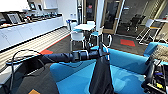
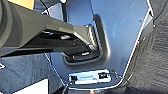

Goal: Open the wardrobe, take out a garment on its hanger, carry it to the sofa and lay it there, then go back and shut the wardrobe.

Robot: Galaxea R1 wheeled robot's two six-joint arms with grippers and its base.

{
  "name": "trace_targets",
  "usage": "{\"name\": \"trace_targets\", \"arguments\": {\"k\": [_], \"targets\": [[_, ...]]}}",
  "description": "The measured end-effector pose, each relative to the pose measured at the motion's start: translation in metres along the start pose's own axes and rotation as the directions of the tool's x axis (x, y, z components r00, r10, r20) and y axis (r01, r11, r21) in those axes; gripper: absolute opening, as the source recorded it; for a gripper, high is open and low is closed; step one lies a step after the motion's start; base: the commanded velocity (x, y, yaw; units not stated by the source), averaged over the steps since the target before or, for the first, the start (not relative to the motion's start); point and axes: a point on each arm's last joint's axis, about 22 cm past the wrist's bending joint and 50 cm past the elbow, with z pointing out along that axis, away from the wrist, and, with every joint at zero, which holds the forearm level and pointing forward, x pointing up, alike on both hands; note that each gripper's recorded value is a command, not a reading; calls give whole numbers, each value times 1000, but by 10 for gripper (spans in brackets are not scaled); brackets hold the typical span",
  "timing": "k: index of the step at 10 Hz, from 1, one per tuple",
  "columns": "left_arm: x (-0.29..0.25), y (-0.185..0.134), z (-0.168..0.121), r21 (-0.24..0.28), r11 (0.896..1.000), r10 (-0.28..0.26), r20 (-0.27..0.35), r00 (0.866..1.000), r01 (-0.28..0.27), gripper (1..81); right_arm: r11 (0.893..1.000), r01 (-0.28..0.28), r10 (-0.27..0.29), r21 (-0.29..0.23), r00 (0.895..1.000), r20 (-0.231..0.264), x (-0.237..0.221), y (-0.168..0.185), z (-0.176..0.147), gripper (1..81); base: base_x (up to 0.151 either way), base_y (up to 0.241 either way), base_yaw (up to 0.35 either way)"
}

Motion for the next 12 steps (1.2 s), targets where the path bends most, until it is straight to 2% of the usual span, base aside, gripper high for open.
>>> {"name": "trace_targets", "arguments": {"k": [2, 6, 8, 10, 12], "targets": [[15, -1, 22, 4, 1000, 3, -10, 1000, -3, 10, 1000, 1, -1, -1, 1000, 0, 1, -1, 1, 811, 0, 0, 0], [53, -24, 48, 56, 998, -17, -69, 997, 21, 10, 1000, 4, -4, -5, 1000, -1, 3, -2, 3, 811, 0, 0, 0], [63, -25, 68, 57, 998, -18, -81, 997, 23, 10, 1000, 6, -6, -4, 1000, -4, 7, -3, 5, 811, 0, 0, 0], [75, -38, 81, 84, 996, -20, -109, 994, 29, 10, 1000, 4, -4, 2, 1000, -5, 7, -9, 7, 811, 0, 0, 0], [77, -38, 101, 91, 995, -22, -114, 993, 33, 10, 1000, 4, -3, 4, 1000, -1, 6, -11, 8, 811, 0, 0, 0]]}}
